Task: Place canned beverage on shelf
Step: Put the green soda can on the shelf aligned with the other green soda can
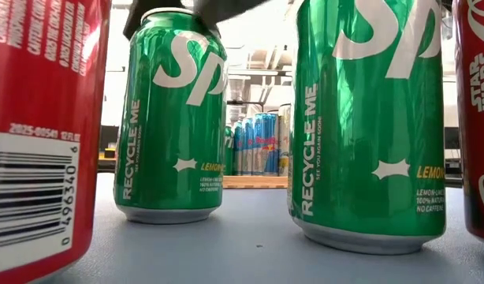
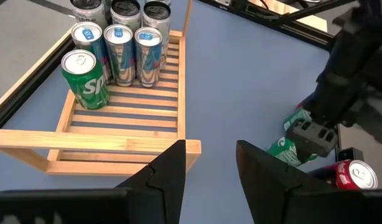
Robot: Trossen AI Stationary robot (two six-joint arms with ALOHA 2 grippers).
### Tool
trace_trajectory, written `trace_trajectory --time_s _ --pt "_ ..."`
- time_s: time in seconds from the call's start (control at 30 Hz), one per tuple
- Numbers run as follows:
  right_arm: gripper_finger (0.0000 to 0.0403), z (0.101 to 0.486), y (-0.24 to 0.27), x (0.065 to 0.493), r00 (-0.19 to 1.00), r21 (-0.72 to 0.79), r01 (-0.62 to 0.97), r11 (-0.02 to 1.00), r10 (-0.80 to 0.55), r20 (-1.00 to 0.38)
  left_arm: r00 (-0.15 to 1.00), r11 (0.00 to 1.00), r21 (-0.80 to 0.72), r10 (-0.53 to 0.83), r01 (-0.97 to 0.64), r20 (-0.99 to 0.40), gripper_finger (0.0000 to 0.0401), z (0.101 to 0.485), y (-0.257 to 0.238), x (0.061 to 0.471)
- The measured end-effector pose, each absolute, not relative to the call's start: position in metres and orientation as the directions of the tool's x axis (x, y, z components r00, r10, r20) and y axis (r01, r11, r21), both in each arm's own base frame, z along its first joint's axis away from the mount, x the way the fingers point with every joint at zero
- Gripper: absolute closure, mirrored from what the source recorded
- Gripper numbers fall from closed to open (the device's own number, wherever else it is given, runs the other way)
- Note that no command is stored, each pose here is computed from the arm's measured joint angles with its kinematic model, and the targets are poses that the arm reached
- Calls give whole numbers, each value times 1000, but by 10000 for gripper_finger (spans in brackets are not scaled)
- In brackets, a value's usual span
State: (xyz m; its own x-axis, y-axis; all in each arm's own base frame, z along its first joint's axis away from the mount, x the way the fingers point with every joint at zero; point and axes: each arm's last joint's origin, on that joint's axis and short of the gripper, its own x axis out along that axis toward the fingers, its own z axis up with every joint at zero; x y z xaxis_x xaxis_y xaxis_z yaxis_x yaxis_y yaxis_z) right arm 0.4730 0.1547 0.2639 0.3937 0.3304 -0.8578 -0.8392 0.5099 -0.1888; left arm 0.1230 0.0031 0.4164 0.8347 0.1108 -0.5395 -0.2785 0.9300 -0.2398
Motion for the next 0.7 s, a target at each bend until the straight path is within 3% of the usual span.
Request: trace_trajectory --time_s 0.7 --pt "130 238 154 479 345 -152 -827 542 274 -898 833 927 -242 118 -288 -541 273 416 3 123"
